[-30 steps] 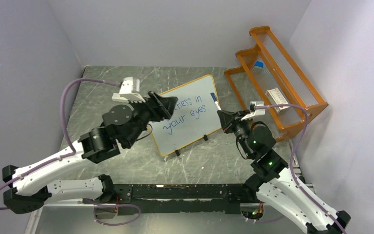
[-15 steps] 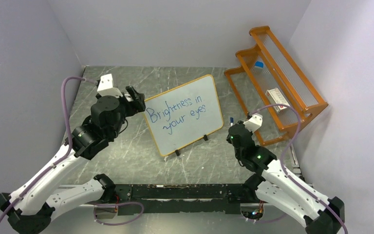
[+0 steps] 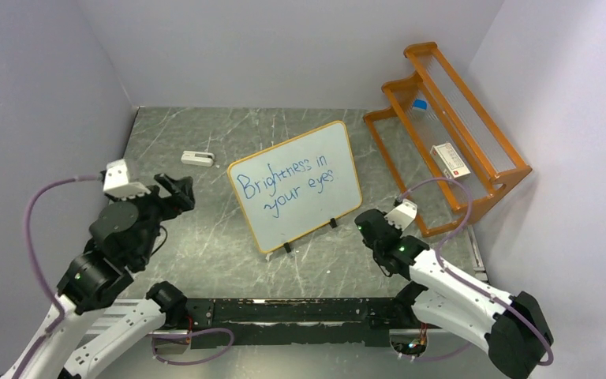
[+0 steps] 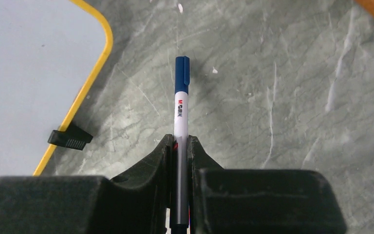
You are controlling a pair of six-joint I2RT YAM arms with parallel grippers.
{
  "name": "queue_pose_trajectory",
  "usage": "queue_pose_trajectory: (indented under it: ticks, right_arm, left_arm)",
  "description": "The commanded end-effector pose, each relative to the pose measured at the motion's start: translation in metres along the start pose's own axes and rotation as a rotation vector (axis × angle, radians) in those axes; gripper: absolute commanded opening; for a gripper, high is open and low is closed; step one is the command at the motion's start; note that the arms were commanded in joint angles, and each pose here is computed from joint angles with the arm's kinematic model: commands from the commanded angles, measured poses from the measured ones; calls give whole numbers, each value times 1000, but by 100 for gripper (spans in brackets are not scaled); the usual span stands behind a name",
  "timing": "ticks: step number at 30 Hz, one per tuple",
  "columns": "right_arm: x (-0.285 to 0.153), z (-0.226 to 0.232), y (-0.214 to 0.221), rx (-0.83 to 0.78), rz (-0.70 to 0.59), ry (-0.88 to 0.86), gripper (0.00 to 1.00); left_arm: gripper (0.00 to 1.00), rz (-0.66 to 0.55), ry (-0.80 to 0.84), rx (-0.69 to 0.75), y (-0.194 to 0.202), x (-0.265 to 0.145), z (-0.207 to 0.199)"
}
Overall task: Write a sentence on the whiteboard
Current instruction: Put down the whiteboard marker at the center of the board.
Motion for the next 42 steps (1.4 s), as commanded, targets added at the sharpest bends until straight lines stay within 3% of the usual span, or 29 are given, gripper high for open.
queue_pose_trajectory:
  ticks: [1, 6, 13, 21, 25, 35, 42]
  right_arm:
    - [7, -3, 14, 83, 43, 53, 8]
    - [9, -5, 29, 116, 97, 52, 19]
    - [-12, 0, 0, 135, 48, -14, 48]
    - [-72, -4, -95, 48, -203, -101, 84]
    - [-104, -21, -134, -25, -345, -104, 97]
    - [-156, -76, -176, -3, -581, -12, 100]
    - [-155, -85, -173, -5, -622, 18, 100]
  left_arm:
    - [89, -23, -40, 42, -4, -20, 26]
    - [89, -49, -12, 41, -10, -37, 38]
    - [90, -59, 29, 81, -20, -52, 41]
    - [97, -97, 76, 124, -39, -70, 42]
    - [97, -111, 72, 138, -48, -77, 44]
    - [97, -157, 60, 126, -63, -89, 50]
    - [97, -183, 37, 82, -54, -82, 55]
Point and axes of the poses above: each gripper's point midway between its finger pads, its own x axis out along the fingers, its own z axis along the line the jaws close on, y = z × x, the point moved 5 cm from there along -x, back along the fingers, and after that the axes turned 13 degrees about -x, right-handed, at the moved point
